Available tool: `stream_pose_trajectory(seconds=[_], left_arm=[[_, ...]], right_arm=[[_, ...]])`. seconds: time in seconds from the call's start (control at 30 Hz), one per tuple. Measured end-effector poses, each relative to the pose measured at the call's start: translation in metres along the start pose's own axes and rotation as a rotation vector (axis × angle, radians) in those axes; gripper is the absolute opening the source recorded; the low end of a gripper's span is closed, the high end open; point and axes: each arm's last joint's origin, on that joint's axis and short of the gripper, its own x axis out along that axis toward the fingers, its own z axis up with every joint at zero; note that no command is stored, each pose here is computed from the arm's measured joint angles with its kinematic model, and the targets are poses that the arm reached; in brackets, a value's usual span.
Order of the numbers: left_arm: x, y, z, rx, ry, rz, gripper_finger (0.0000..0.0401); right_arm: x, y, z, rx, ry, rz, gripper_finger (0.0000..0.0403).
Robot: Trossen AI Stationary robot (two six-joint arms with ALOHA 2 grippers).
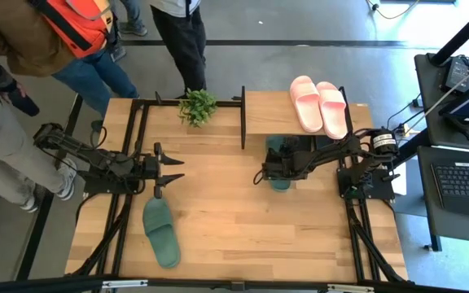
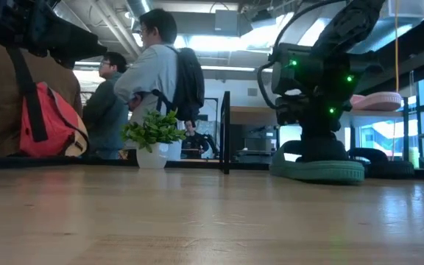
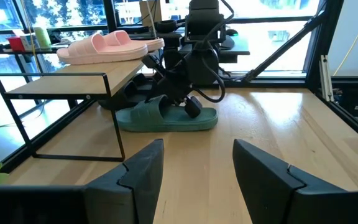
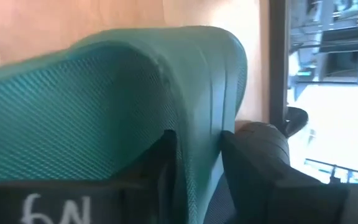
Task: Pick and place slides into the shelf
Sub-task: Put the right green slide under the shelf
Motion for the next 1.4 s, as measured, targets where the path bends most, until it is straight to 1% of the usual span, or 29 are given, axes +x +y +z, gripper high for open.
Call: stream_pose_trajectory(seconds=[0.17,0.53,0.67,0.8,1.0,1.13,1.33,1.4], left_arm=[[0.000,0.000,0.000,0.000,0.000,0.000,0.0185],[0.000,0.000,-0.002,0.012,0.022,0.001,0.0185],[0.000,0.000,-0.002,0.011,0.022,0.001,0.0185],[0.000,0.000,-0.002,0.009,0.021,0.001,0.0185],[0.000,0.000,-0.002,0.009,0.022,0.001,0.0185],[0.000,0.000,-0.002,0.009,0.021,0.001,0.0185],[0.000,0.000,-0.002,0.006,0.023,0.001,0.0185],[0.000,0.000,-0.003,0.007,0.025,0.001,0.0185]], right_arm=[[-0.004,-0.002,0.005,-0.003,0.009,0.080,0.0132],[-0.005,-0.002,0.004,0.031,0.031,0.087,0.0132],[-0.005,-0.002,0.003,0.036,0.040,0.113,0.0133],[-0.006,-0.001,0.003,0.038,0.046,0.161,0.0137],[-0.009,-0.003,0.005,0.050,0.067,0.177,0.0176],[-0.015,-0.009,0.012,0.060,0.082,0.193,0.0204],[-0.025,-0.015,0.023,0.047,0.077,0.283,0.0231],[-0.027,-0.017,0.026,0.057,0.076,0.288,0.0235]])
